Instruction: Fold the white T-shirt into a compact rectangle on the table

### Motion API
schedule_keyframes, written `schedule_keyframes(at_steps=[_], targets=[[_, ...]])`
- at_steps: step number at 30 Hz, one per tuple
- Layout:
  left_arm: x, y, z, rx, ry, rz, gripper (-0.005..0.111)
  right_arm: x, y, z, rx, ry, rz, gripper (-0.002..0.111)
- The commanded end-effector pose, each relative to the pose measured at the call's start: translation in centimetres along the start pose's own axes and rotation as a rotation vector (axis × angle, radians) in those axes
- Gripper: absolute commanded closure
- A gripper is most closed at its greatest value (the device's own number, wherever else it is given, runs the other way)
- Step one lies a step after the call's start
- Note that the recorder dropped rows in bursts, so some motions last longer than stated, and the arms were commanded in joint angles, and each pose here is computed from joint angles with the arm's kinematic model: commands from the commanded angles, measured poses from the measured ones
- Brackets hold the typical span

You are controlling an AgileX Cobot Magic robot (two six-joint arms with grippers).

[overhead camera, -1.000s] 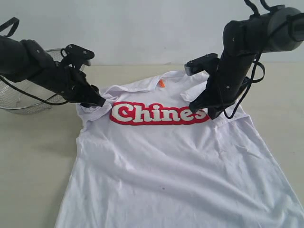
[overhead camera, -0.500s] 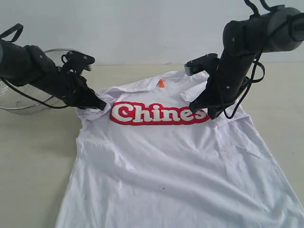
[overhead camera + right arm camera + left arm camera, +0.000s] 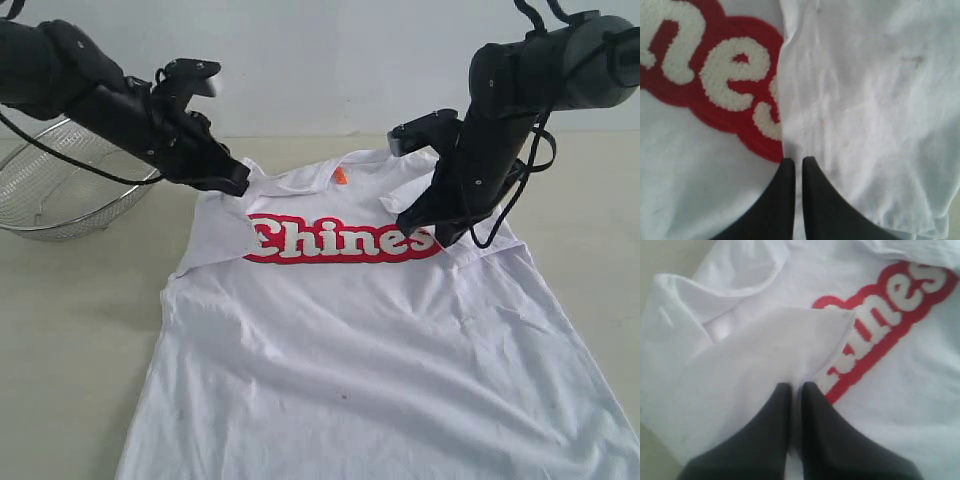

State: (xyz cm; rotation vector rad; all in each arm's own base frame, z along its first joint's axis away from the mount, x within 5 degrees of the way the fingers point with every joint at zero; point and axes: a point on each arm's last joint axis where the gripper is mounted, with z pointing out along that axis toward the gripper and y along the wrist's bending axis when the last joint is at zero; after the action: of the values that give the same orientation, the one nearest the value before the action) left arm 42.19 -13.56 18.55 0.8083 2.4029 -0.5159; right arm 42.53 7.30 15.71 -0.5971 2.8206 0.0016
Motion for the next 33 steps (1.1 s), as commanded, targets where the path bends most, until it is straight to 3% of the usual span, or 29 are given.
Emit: schedule_keyframes(at_steps=[1,6,11,19,28,33], targets=[[-1.7,-1.8,-1.9,0.126,-0.032,0.026,0.102,-0.1,-0.4,-0.2,0.008,-0.019,0.002,0.109],[-2.0,-3.1,-2.3,0.263,-0.062,0.029,0.102,-0.1,-0.4,-0.2,0.008,-0.019,0.002,0.109],[-1.3,-3.7,-2.2,0.347,0.008,0.0,0.102,-0.2,-0.4,-0.2,0.009,-0.022,0.002,0.109],[0.4,-2.7,-1.4,0.254,0.179,-0.031,0.102,-0.2,-0.4,-0.2,0.011,-0.029,0.002,0.109],[3.3,-2.6,2.9,0.369,0.313,-0.046,0.102,-0.4,-0.5,-0.2,0.017,-0.049,0.002,0.109],[3.9,-2.5,5.0,0.342,0.306,-0.06,0.102,-0.4,-0.5,-0.2,0.017,-0.051,0.0,0.109]])
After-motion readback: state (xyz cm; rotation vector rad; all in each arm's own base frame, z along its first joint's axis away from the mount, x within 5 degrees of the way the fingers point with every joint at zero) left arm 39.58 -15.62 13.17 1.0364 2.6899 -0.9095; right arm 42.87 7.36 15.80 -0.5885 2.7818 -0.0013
